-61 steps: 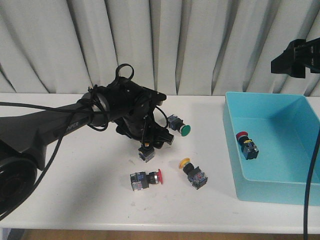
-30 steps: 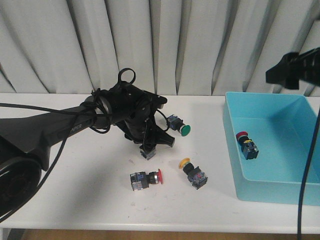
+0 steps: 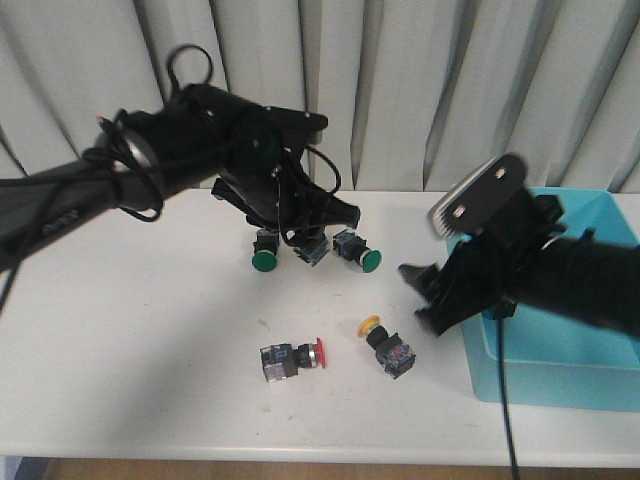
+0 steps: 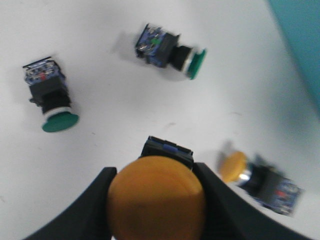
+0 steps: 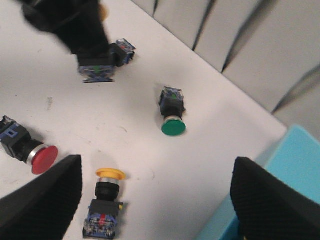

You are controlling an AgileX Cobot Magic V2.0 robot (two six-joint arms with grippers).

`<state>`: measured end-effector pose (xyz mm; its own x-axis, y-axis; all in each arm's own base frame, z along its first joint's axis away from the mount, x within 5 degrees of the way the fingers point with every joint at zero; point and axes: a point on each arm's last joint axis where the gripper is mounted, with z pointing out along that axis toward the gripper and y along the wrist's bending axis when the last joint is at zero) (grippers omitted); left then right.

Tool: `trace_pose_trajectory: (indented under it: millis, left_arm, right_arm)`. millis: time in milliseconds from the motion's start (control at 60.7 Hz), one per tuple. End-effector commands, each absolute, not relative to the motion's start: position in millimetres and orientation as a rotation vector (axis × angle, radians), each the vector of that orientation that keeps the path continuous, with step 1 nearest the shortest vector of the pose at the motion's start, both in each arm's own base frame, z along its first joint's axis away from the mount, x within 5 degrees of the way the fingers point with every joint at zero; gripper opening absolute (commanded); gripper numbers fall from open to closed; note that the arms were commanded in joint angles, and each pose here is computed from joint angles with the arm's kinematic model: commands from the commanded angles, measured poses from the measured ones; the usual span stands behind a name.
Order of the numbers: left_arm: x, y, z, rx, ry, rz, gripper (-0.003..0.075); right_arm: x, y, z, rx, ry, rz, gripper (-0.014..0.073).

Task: Pick red and yellow buttons and place in box
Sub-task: 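Pass the yellow button from the left gripper to the right gripper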

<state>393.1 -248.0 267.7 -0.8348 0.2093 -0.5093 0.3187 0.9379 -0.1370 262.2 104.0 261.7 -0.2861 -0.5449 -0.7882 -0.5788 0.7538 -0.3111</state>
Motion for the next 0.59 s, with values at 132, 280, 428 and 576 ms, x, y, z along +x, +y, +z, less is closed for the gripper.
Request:
trace_pose_trajectory:
  millis: [132, 280, 428, 576]
  left_arm:
    - [362.4, -251.1, 333.6, 0.408, 2.511, -0.600, -0.0008]
    - [354.4, -256.7, 340.4, 0.512, 2.486, -0.709, -0.0008]
    - [348.9, -259.9, 344.9, 0.563, 2.473, -0.783, -0.0008]
    - [342.5, -261.2, 353.9, 0.622, 2.433, -0.842, -0.0008]
  right_arm:
    - [251.0, 126.2, 273.1, -0.814, 1.789, -0.069, 0.0582]
    - [246.5, 133.4, 271.2, -0.850, 1.797, -0.022, 0.0582]
    - [246.1, 133.7, 270.6, -0.842, 1.808, -0.007, 0.0582]
    - [245.3, 134.6, 269.8, -0.853, 1.812, 0.004, 0.0582]
